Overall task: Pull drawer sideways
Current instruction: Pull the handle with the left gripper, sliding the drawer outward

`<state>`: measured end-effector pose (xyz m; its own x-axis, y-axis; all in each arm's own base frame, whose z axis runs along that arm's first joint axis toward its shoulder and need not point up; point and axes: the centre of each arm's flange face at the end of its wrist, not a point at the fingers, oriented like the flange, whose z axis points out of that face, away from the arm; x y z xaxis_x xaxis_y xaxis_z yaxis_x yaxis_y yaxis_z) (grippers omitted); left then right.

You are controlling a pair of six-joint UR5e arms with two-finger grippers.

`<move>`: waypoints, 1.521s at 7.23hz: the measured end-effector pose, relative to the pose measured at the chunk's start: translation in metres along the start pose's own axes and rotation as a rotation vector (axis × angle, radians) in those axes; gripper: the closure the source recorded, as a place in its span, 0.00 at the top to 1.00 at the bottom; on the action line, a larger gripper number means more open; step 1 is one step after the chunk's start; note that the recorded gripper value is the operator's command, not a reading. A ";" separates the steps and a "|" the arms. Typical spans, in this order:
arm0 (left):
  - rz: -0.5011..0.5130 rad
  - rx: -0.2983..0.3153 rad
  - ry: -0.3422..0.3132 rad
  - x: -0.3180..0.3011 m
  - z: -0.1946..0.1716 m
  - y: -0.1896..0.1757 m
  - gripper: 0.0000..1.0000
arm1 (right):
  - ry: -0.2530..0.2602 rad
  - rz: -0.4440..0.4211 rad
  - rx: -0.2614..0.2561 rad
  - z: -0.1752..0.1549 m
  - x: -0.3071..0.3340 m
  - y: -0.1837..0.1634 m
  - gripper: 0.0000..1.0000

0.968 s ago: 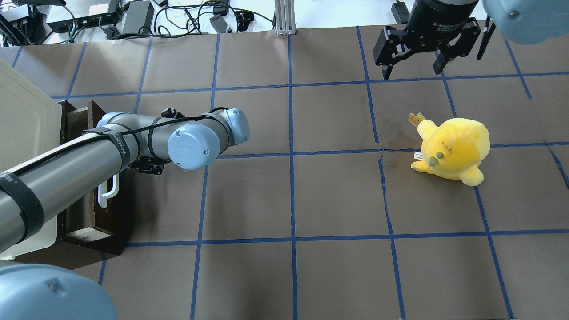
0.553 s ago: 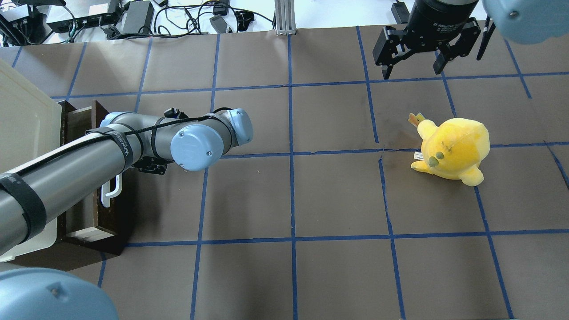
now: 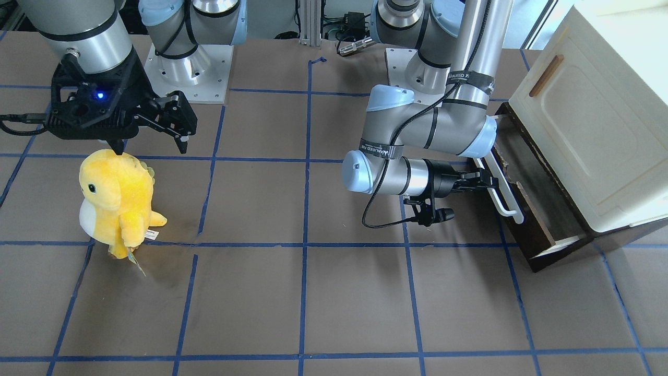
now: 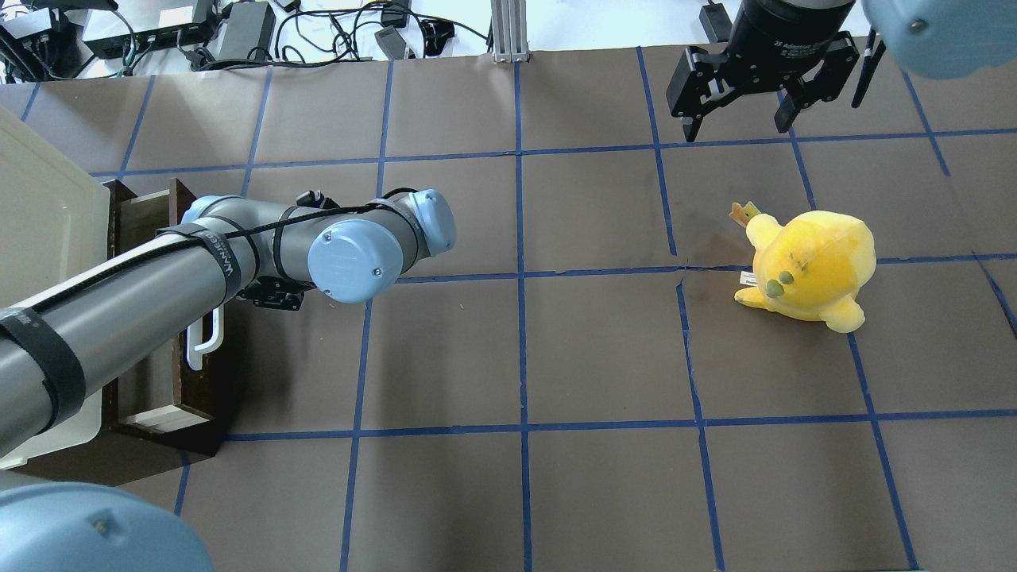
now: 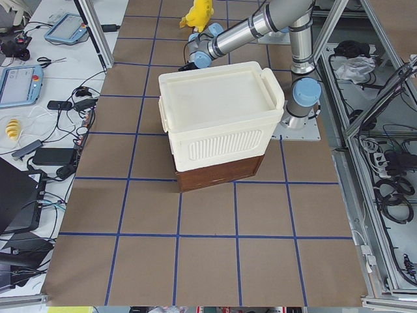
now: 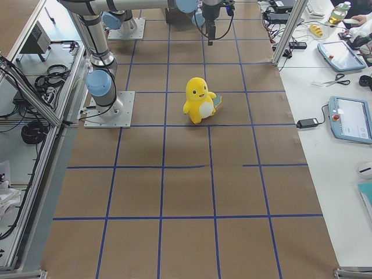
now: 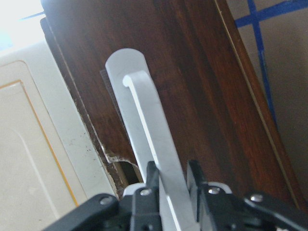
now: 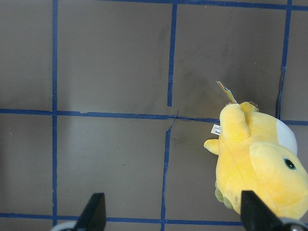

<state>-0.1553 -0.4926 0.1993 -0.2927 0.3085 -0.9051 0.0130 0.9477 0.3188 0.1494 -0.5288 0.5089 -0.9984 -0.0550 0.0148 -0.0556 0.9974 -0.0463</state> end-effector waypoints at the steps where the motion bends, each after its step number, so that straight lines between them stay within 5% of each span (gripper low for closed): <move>1: 0.006 0.006 -0.003 0.001 -0.003 0.001 0.00 | 0.000 0.000 0.000 0.000 0.000 0.000 1.00; 11: 0.042 0.072 -0.025 0.014 -0.037 0.004 0.02 | 0.000 0.000 0.000 0.000 0.000 0.000 1.00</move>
<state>-0.1950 -0.4872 0.1982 -0.2668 0.3490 -0.8983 0.0936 0.9371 0.3363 0.1494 -0.5288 0.5089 -0.9984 -0.0547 0.0148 -0.0553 0.9974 -0.0463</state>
